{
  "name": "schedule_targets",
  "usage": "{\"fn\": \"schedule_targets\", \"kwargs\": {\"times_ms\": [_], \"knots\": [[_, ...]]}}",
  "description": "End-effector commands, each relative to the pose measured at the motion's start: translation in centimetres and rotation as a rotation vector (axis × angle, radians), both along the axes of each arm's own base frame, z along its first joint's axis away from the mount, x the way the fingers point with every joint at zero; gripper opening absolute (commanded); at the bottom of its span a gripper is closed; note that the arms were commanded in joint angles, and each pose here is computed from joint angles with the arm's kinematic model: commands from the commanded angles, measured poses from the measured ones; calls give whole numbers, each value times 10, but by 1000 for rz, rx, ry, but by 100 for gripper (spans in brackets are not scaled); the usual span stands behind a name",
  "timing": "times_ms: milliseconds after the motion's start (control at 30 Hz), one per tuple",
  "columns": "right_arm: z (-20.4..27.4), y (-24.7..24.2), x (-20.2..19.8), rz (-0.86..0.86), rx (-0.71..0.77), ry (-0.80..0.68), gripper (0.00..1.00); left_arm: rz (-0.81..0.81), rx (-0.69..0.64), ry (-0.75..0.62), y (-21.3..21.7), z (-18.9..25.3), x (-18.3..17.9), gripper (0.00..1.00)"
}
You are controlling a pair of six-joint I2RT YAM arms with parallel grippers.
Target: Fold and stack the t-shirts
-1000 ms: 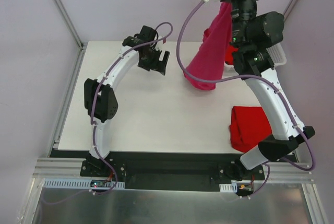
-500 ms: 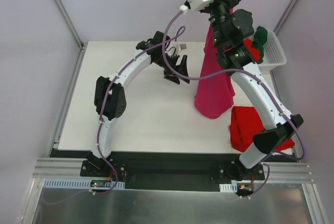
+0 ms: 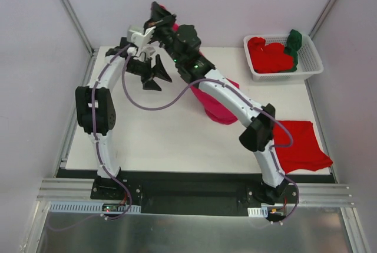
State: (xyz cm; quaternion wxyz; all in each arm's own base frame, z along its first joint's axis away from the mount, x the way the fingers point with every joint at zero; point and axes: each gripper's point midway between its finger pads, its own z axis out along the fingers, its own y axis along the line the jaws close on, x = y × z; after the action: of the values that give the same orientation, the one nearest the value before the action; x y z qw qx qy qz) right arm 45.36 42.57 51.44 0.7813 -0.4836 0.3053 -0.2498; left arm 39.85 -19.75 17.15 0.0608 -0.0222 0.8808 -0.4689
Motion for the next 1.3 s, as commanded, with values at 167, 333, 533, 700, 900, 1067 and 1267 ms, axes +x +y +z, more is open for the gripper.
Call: {"fn": "schedule_targets", "kwargs": {"times_ms": [167, 333, 533, 700, 900, 1067, 1267], "knots": [[134, -111, -43, -142, 259, -302, 1, -13, 27, -104, 19, 36, -30, 83], [82, -277, 20, -577, 318, -73, 1, -17, 15, -85, 18, 35, -33, 82], [42, -390, 25, -846, 281, -5, 1, -25, 16, -113, 11, 40, -19, 81], [-19, -371, 19, -805, 157, 152, 2, -62, 41, -141, -4, 38, -17, 81], [-92, -357, 4, -782, -11, 385, 3, -143, 31, -178, -32, 41, -21, 83], [-83, -352, -1, -754, -9, 369, 2, -207, 8, -213, -56, 48, -25, 84], [-85, -203, -37, -306, -79, 368, 1, -74, 234, -239, -6, 28, -7, 82]]}}
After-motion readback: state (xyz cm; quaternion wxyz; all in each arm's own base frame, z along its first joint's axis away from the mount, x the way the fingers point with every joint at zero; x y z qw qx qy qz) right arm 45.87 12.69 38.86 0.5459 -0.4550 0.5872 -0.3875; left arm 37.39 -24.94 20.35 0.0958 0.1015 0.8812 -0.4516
